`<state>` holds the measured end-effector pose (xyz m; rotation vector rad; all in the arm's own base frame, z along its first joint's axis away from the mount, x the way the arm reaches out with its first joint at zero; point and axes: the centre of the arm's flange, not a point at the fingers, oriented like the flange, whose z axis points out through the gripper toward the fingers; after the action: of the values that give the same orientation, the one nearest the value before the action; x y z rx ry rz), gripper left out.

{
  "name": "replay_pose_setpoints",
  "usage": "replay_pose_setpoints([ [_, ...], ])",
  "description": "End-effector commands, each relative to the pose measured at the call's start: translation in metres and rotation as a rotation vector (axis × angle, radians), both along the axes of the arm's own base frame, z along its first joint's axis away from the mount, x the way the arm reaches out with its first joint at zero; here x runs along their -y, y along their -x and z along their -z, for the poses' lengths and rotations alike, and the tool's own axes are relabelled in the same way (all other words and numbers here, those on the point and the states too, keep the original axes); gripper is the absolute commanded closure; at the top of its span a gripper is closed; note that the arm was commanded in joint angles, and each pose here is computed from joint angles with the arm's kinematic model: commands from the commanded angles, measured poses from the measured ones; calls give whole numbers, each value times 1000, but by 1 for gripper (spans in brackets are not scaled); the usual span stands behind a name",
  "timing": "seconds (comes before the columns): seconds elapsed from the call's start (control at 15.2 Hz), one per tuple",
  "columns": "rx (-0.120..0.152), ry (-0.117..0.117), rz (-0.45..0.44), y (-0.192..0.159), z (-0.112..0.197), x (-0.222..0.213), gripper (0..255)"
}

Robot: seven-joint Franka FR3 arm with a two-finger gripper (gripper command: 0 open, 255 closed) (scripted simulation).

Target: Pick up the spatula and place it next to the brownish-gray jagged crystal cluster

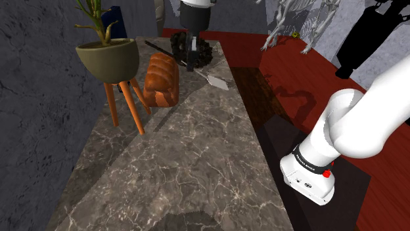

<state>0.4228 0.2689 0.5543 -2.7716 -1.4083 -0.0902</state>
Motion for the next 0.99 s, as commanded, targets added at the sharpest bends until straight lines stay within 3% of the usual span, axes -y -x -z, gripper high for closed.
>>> replay_pose_setpoints([
  [0.0,0,0,-2,-11,0,24,255],
  [0.92,0,0,-2,-93,-1,190,255],
])
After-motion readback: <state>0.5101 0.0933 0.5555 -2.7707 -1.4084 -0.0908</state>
